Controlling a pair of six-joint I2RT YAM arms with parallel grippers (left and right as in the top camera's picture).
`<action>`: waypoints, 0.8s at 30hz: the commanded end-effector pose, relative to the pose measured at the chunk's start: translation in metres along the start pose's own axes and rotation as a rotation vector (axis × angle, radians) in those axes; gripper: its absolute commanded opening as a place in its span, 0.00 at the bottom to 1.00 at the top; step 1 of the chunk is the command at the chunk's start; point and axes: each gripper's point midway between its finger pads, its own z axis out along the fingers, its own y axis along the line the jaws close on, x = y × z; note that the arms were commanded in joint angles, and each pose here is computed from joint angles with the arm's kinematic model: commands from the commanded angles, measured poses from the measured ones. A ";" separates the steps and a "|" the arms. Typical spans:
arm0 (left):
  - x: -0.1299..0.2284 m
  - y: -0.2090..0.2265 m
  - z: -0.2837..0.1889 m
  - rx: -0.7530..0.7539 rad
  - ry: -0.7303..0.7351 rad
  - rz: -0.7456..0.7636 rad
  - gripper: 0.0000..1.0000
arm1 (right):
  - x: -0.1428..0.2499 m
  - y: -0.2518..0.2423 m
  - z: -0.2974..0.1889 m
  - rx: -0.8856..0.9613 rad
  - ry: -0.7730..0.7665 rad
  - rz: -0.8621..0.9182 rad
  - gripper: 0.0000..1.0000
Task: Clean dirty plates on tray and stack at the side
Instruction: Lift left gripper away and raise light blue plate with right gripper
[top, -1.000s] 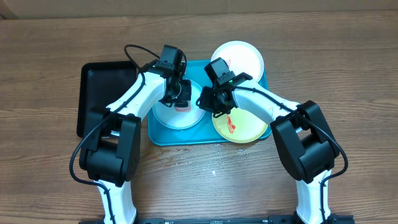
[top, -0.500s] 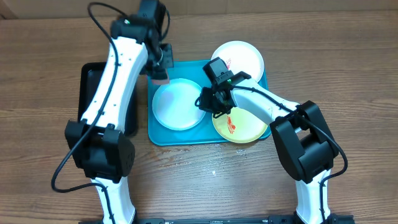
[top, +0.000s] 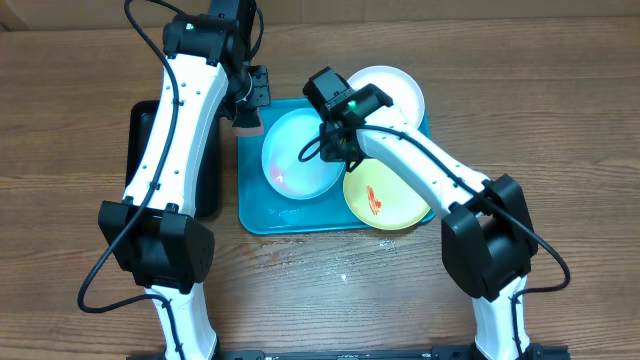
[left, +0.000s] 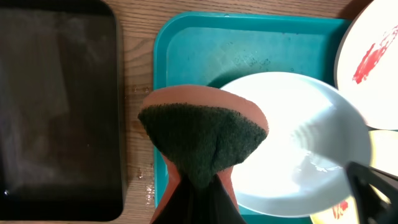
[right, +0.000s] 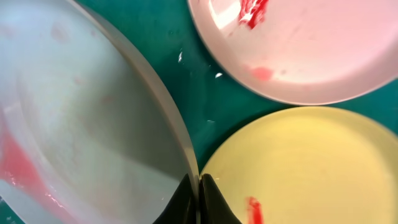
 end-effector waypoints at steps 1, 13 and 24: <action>-0.002 0.003 -0.006 -0.008 -0.018 0.022 0.04 | -0.027 -0.009 -0.054 0.081 -0.197 -0.026 0.04; -0.002 0.003 -0.006 -0.008 -0.017 0.022 0.04 | -0.029 -0.012 -0.137 0.411 -0.554 -0.140 0.04; -0.002 0.003 -0.006 -0.008 -0.017 0.015 0.04 | -0.027 -0.005 -0.182 0.602 -0.765 -0.191 0.04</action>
